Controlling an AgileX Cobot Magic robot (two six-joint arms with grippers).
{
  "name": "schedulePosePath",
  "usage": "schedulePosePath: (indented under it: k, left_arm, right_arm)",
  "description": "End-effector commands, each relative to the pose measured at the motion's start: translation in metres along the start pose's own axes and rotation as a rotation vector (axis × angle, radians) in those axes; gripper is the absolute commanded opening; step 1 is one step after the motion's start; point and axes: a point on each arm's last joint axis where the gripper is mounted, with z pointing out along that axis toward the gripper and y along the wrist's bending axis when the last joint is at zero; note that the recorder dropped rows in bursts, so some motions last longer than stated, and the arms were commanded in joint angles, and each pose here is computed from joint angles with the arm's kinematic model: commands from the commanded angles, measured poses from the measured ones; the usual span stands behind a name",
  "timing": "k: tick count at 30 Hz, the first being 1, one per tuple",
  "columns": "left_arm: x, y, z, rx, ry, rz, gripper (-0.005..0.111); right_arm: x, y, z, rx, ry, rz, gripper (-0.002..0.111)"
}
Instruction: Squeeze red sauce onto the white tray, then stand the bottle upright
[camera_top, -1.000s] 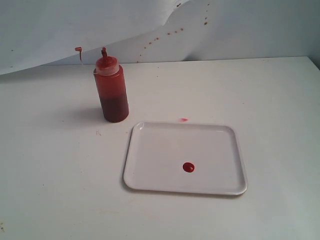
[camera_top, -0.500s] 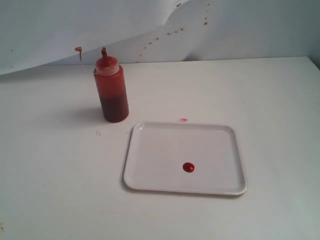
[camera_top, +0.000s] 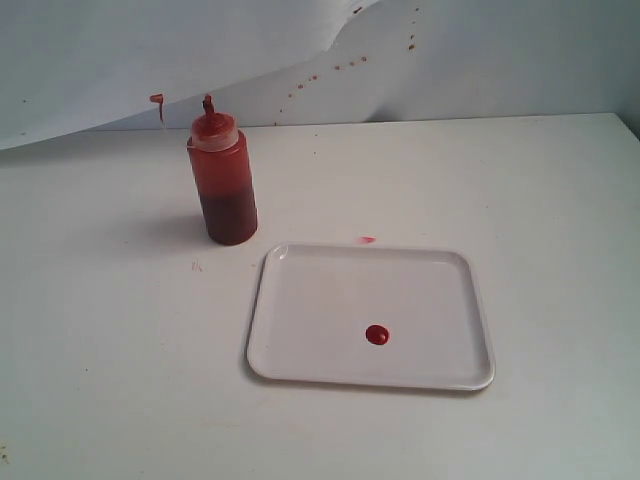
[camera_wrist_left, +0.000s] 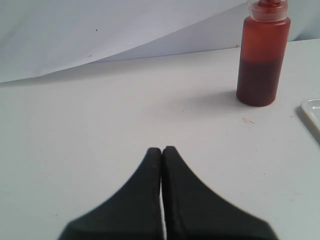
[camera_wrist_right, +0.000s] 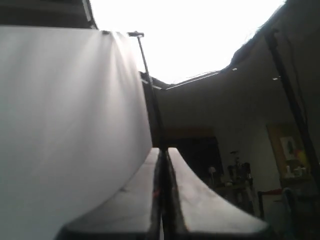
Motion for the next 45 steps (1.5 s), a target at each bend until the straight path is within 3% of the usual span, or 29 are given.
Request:
schedulePosePath:
  k: [1, 11, 29, 38, 45]
  left_arm:
    - [0.000, 0.000, 0.000, 0.003, -0.016, 0.010, 0.000]
    - [0.000, 0.000, 0.000, 0.003, -0.016, 0.010, 0.000]
    - [0.000, 0.000, 0.000, 0.003, -0.016, 0.010, 0.000]
    - [0.000, 0.000, 0.000, 0.003, -0.016, 0.010, 0.000]
    - [0.000, 0.000, 0.000, 0.003, -0.016, 0.010, 0.000]
  right_arm:
    - [0.019, 0.019, -0.005, -0.236, 0.158, -0.284, 0.000]
    - [0.067, 0.014, -0.025, -0.222, 0.448, -0.145, 0.000]
    - [0.099, 0.009, -0.049, -0.232, 0.893, -0.176, 0.000]
    - [0.098, 0.010, -0.051, -0.246, 0.894, -0.177, 0.000]
    - [0.098, 0.015, -0.053, -0.341, 0.904, -0.128, 0.000]
